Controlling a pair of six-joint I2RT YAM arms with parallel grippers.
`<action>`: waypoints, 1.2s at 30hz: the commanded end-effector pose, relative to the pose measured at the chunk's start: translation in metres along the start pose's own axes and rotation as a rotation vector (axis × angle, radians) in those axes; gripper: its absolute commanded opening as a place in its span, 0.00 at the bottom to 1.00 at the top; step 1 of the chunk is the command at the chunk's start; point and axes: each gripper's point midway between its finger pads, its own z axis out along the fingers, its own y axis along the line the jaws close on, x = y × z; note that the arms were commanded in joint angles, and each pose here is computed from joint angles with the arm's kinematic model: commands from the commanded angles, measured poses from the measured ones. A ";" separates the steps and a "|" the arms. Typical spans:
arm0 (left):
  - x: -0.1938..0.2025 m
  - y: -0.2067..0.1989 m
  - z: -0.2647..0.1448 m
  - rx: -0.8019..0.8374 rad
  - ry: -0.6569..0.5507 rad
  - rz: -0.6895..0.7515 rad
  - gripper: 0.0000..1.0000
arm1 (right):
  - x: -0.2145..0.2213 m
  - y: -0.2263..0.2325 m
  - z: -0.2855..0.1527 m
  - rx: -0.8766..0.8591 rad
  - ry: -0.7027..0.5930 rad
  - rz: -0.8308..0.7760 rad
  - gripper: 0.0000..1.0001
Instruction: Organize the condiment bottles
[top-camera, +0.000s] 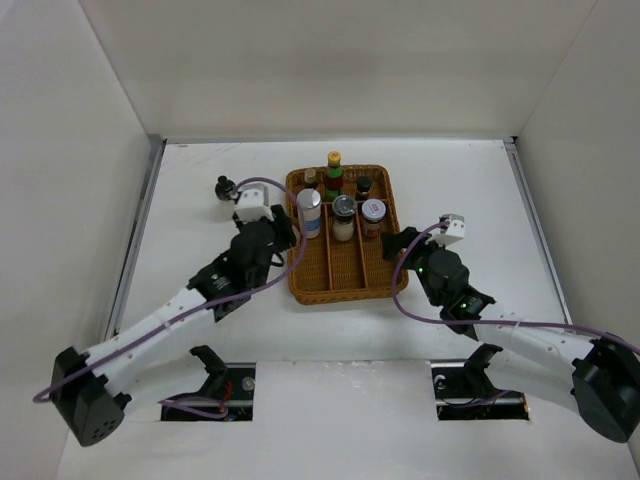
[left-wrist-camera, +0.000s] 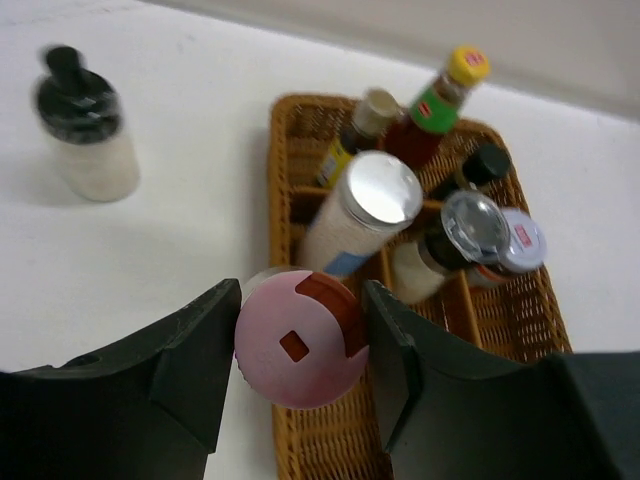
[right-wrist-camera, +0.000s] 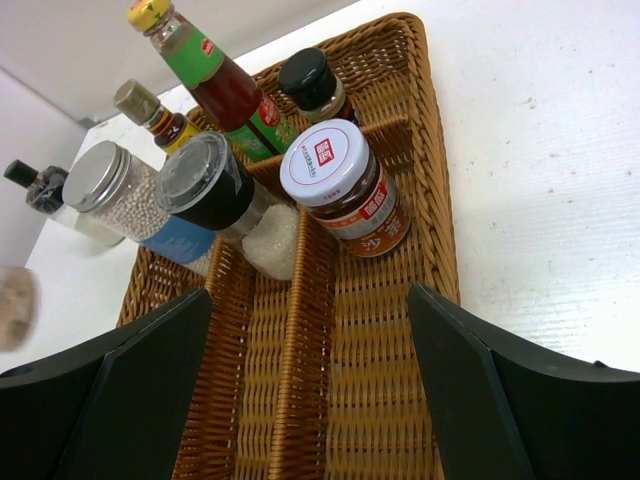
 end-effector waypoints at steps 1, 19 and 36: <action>0.023 -0.033 0.009 0.062 0.059 0.026 0.36 | -0.023 0.016 0.003 -0.033 -0.071 0.027 0.86; 0.119 -0.047 0.076 0.016 0.172 0.130 0.60 | -0.024 0.016 0.002 -0.034 -0.075 0.025 0.87; 0.011 0.109 0.099 -0.368 0.019 -0.045 0.87 | -0.024 0.018 0.003 -0.039 -0.072 0.023 0.88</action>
